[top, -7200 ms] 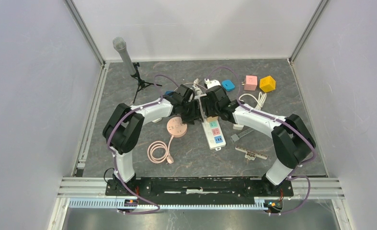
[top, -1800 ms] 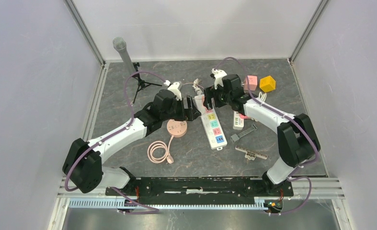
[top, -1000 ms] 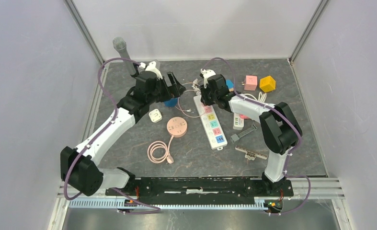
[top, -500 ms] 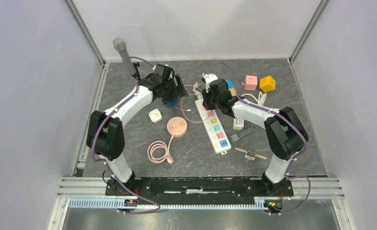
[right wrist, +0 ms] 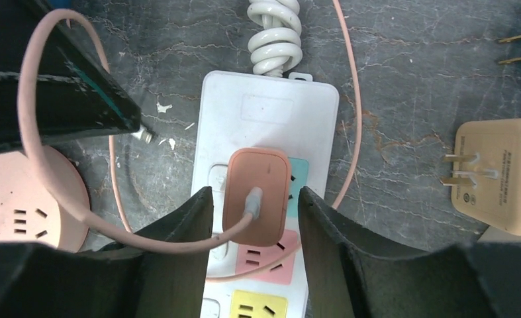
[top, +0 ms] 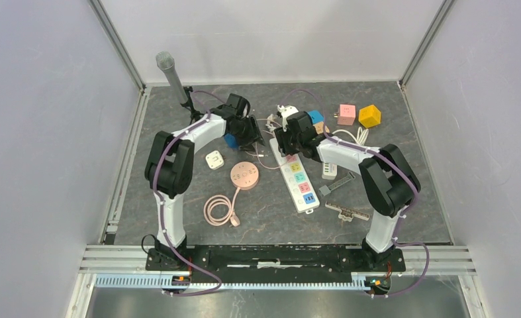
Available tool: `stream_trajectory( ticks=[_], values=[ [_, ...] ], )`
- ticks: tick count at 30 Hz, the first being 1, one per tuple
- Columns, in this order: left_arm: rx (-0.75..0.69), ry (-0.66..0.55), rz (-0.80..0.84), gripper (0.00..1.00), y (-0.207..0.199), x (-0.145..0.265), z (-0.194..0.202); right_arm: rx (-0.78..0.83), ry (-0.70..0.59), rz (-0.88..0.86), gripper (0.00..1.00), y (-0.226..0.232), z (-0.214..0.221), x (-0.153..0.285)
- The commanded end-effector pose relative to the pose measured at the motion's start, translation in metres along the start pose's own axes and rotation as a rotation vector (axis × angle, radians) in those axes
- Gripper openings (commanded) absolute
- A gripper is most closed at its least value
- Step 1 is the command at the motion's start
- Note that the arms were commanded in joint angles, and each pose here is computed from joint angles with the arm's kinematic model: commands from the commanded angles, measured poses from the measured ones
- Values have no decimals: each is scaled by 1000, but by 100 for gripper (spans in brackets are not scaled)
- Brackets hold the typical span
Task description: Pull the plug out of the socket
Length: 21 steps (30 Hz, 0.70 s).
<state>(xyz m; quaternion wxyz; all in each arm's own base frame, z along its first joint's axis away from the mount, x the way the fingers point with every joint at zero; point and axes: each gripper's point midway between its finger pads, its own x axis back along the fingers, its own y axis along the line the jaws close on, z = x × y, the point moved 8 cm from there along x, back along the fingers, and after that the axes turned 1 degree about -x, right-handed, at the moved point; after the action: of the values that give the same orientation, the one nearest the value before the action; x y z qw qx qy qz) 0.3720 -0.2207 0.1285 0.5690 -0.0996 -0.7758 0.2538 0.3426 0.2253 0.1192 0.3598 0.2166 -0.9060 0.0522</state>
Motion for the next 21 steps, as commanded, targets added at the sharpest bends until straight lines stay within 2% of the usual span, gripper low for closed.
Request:
stream_trajectory(
  ticks=[1, 11, 16, 18, 21],
  values=[
    [-35, 8, 100, 57, -21, -1, -13, -9, -43, -12, 52, 10, -19, -4],
    [-8, 87, 161, 61, -37, -25, -2, -51, -45, 30, 20, 13, -18, -5],
    [-59, 79, 58, 57, -32, -32, 10, -98, -44, 54, 4, 13, -16, -4],
    [-46, 71, 26, 53, -27, -36, 13, -110, -39, 57, 0, 13, -17, -3],
    [-37, 72, 6, 50, -21, -44, 18, -124, -38, 54, 0, 14, -17, 0]
  ],
)
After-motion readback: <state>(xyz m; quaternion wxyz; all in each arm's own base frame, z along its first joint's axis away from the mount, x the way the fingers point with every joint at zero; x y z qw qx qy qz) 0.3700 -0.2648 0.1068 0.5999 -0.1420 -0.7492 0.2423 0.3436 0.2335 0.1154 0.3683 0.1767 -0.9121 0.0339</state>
